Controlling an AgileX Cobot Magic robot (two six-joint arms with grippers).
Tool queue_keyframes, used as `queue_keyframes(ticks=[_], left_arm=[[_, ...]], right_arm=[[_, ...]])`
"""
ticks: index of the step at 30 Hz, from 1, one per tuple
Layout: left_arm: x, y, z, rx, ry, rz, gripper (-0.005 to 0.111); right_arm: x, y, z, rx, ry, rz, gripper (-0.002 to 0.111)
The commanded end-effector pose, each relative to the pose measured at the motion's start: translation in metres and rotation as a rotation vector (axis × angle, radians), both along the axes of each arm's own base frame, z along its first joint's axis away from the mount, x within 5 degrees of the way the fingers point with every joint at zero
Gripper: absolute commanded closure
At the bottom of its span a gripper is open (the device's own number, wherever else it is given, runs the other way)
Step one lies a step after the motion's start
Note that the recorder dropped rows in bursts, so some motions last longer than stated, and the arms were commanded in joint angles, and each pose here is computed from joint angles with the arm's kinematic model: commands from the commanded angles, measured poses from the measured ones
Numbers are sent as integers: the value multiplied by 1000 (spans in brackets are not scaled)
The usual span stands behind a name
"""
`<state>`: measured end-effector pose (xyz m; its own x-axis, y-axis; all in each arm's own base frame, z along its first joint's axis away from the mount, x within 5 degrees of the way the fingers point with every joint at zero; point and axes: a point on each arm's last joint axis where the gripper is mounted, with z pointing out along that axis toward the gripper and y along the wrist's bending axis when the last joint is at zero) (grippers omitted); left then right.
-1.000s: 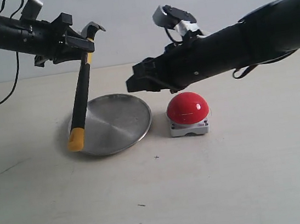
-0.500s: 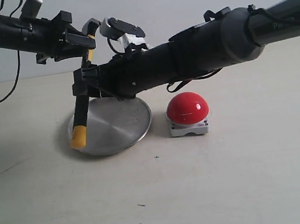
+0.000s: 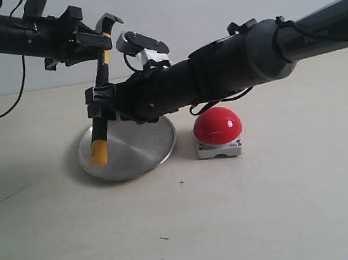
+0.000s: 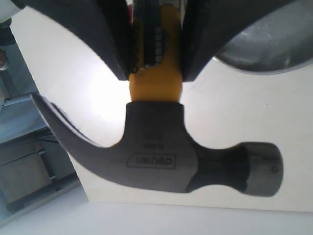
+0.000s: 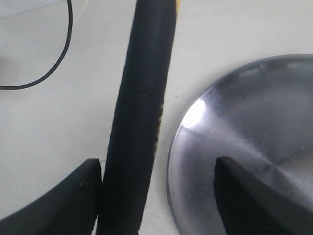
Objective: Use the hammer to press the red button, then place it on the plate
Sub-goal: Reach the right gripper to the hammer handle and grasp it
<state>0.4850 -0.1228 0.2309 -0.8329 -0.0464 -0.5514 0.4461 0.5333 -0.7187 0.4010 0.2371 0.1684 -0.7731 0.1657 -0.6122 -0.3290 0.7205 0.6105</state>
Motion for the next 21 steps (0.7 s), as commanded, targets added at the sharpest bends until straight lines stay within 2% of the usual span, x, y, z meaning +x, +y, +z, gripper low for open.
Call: queue_keyframes(ticks=[1, 11, 17, 21], left_arm=[[0, -1, 17, -82, -29, 14, 107], [0, -2, 18, -90, -32, 15, 107], [0, -2, 18, -87, -39, 12, 107], [0, -2, 18, -87, -39, 12, 107]], right_arm=[[4, 2, 4, -15, -43, 16, 45], [18, 12, -15, 3, -26, 35, 45], [18, 12, -15, 2, -26, 35, 45], [16, 14, -14, 25, -22, 64, 54]])
